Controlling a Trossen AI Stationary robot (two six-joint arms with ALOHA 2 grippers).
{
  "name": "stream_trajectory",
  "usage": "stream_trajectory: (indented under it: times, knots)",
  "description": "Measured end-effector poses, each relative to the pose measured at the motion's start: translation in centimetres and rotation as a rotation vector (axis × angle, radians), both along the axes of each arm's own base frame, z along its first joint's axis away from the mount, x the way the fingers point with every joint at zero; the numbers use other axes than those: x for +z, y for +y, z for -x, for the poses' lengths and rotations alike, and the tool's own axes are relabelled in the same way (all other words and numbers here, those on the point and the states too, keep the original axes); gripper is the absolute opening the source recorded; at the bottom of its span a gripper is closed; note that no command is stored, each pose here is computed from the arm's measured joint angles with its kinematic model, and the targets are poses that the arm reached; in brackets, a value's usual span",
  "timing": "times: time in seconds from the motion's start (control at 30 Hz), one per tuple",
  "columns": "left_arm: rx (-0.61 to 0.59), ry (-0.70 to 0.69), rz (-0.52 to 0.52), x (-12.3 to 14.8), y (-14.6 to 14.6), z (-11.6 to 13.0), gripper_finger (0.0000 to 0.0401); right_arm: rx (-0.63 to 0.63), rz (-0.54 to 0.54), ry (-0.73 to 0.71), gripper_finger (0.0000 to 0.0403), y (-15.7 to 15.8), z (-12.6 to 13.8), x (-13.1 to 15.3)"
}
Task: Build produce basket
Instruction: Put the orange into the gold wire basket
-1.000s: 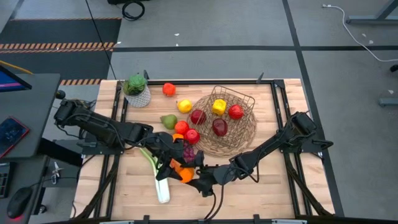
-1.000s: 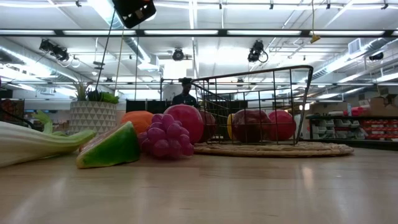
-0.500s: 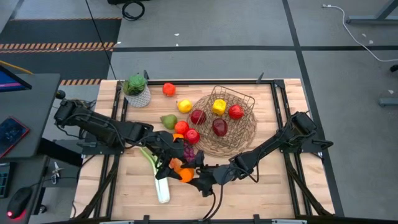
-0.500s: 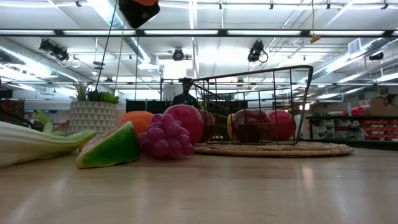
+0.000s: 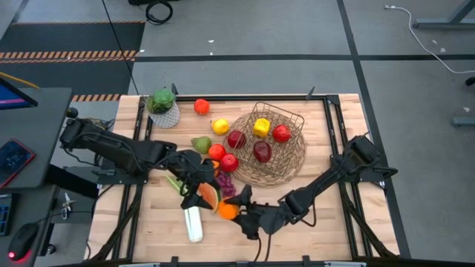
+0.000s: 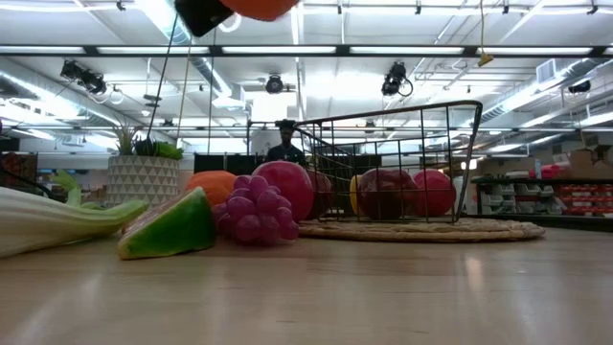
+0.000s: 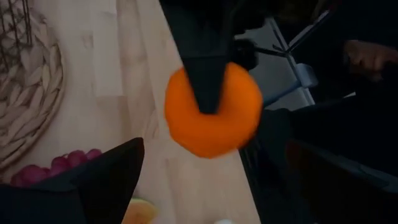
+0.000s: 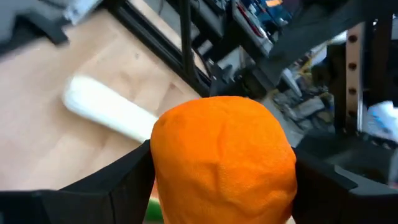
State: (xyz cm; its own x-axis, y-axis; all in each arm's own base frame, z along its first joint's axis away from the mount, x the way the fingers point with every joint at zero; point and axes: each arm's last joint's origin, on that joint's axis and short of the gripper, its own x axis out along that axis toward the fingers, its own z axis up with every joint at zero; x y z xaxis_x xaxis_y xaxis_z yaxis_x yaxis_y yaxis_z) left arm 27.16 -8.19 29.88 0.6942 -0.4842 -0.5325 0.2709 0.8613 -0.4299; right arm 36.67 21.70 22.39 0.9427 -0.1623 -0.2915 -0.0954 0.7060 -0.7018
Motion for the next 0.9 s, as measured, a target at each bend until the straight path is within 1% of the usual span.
stream_trajectory:
  times: [0.1,0.17,0.23,0.33,0.53,0.57,0.63,0.77,0.9]
  knots:
    - [-0.002,0.017,-0.003,0.0,0.0,0.3,0.0397,-0.038,0.154,0.068,0.0307,0.2,0.7,-0.6]
    - [0.000,0.018,0.001,0.1,0.0,0.3,0.0397,-0.045,0.279,0.137,0.0307,0.1,1.1,-1.2]
    - [0.003,0.027,0.002,0.0,0.1,0.4,0.0397,-0.050,0.374,0.192,0.0307,-0.1,1.4,-1.6]
    - [0.005,0.041,-0.002,-0.1,0.1,0.5,0.0397,-0.042,0.434,0.235,0.0307,-0.3,1.6,-1.9]
    - [0.010,0.067,-0.014,-0.3,0.2,0.6,0.0396,0.024,0.558,0.230,0.0307,1.0,2.1,-1.6]
    - [0.011,0.069,-0.015,-0.3,0.2,0.6,0.0396,0.029,0.549,0.208,0.0307,1.3,2.2,-1.4]
    - [0.013,0.071,-0.015,-0.3,0.2,0.6,0.0396,0.035,0.496,0.145,0.0307,2.1,2.3,-0.9]
    - [0.013,0.071,-0.015,-0.3,0.2,0.6,0.0396,0.053,0.323,-0.022,0.0307,3.9,2.7,0.6]
    - [0.012,0.071,-0.015,-0.3,0.2,0.6,0.0396,0.056,0.203,-0.175,0.0307,5.3,3.3,2.2]
